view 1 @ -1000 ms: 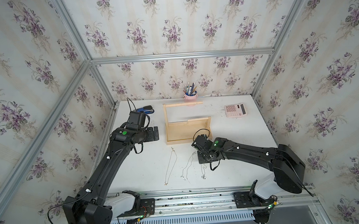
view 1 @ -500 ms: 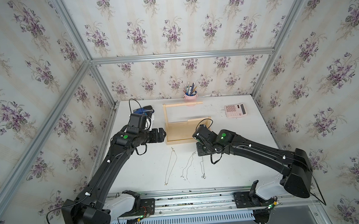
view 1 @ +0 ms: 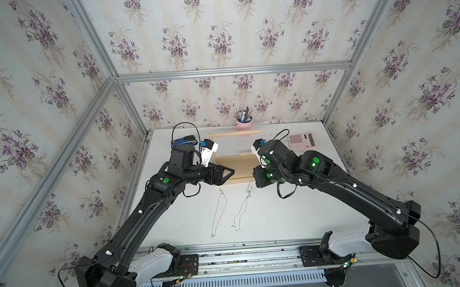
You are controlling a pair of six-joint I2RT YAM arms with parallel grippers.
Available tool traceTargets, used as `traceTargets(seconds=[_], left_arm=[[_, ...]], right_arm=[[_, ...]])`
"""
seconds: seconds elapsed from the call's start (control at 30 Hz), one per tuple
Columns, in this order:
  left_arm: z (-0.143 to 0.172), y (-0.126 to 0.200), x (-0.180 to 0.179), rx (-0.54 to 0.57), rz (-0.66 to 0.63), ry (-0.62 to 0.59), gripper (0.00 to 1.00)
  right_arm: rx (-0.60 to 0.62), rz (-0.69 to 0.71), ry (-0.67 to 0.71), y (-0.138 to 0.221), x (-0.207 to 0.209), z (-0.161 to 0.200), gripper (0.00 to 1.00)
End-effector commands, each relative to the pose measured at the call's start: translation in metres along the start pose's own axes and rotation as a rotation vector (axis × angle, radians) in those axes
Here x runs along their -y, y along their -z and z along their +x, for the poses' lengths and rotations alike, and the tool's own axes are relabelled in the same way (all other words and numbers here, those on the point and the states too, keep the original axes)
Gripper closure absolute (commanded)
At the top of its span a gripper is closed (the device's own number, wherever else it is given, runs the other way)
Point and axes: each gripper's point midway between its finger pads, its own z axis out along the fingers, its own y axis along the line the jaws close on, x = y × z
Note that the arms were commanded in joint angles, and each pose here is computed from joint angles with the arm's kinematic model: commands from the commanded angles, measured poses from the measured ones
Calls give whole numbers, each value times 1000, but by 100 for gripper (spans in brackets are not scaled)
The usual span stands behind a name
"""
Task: Hang the necklace on the jewelry display stand
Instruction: Pick up the necklace from the center of the board.
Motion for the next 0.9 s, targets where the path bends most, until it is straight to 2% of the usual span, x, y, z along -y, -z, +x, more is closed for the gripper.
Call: traceTargets(seconds=[0.0, 0.07, 0.2, 0.37, 0.53, 0.67, 0.87], left_arm=[[-12, -3, 19, 25, 66, -80, 9], [-15, -4, 28, 32, 86, -107, 14], [-19, -5, 42, 35, 116, -142, 34], [-18, -5, 65, 16, 196, -189, 36], [-17, -3, 84, -1, 282, -219, 31], [-16, -1, 98, -12, 362, -236, 31], [-13, -1, 110, -28, 414, -256, 44]], right_arm=[[-11, -69, 60, 18, -13, -2, 100], [8, -90, 69, 27, -17, -8, 100], [27, -127, 90, 38, -25, -14, 100], [41, -144, 105, 44, -30, -20, 100], [61, -188, 113, 51, -38, -25, 100], [71, -197, 116, 55, -39, -26, 100], [85, -224, 121, 60, -44, -29, 100]])
